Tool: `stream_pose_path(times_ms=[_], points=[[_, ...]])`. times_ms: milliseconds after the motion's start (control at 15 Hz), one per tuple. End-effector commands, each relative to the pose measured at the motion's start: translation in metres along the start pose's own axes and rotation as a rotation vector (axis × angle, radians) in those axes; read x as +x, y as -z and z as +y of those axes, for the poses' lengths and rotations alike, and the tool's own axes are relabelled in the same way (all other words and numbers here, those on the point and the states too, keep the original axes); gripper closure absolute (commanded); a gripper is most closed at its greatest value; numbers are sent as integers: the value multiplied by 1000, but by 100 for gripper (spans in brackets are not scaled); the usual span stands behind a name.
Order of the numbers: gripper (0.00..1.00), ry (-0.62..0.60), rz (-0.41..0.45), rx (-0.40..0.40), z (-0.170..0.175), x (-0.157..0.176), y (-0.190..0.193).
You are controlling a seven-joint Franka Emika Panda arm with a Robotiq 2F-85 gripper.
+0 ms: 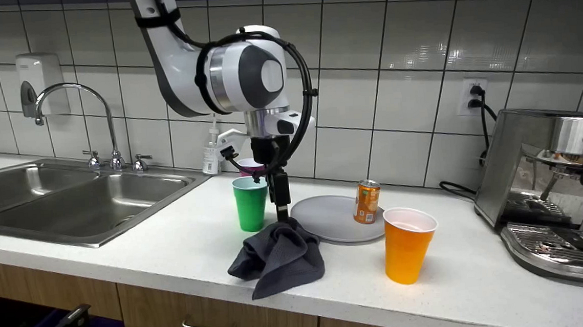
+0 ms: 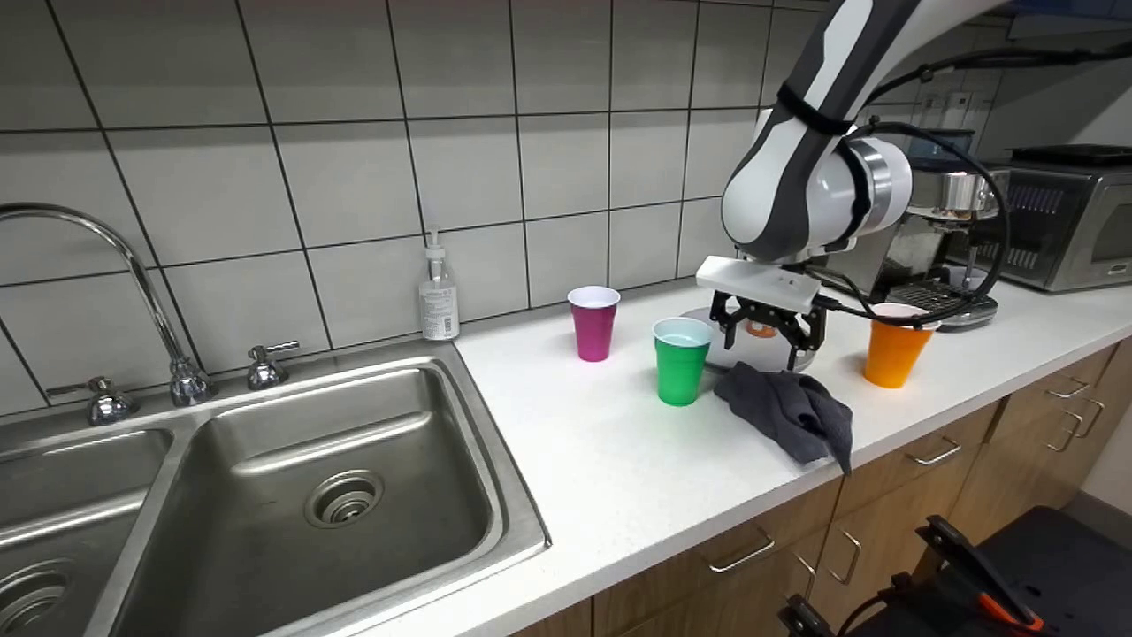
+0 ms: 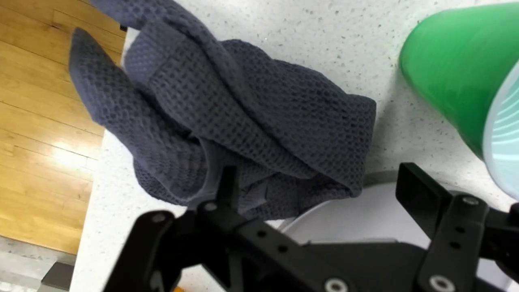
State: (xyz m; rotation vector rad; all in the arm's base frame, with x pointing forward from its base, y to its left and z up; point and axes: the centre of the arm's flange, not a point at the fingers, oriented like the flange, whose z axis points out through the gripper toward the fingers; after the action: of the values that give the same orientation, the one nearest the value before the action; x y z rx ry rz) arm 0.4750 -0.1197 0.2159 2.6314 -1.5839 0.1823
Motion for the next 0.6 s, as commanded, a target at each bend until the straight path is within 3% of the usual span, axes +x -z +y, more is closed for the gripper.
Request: stream_pose_path(times_ms=[0,533], points=[[0,-9,6,13,-1,-1,23],[0,0,25,61,-5,-1,47]])
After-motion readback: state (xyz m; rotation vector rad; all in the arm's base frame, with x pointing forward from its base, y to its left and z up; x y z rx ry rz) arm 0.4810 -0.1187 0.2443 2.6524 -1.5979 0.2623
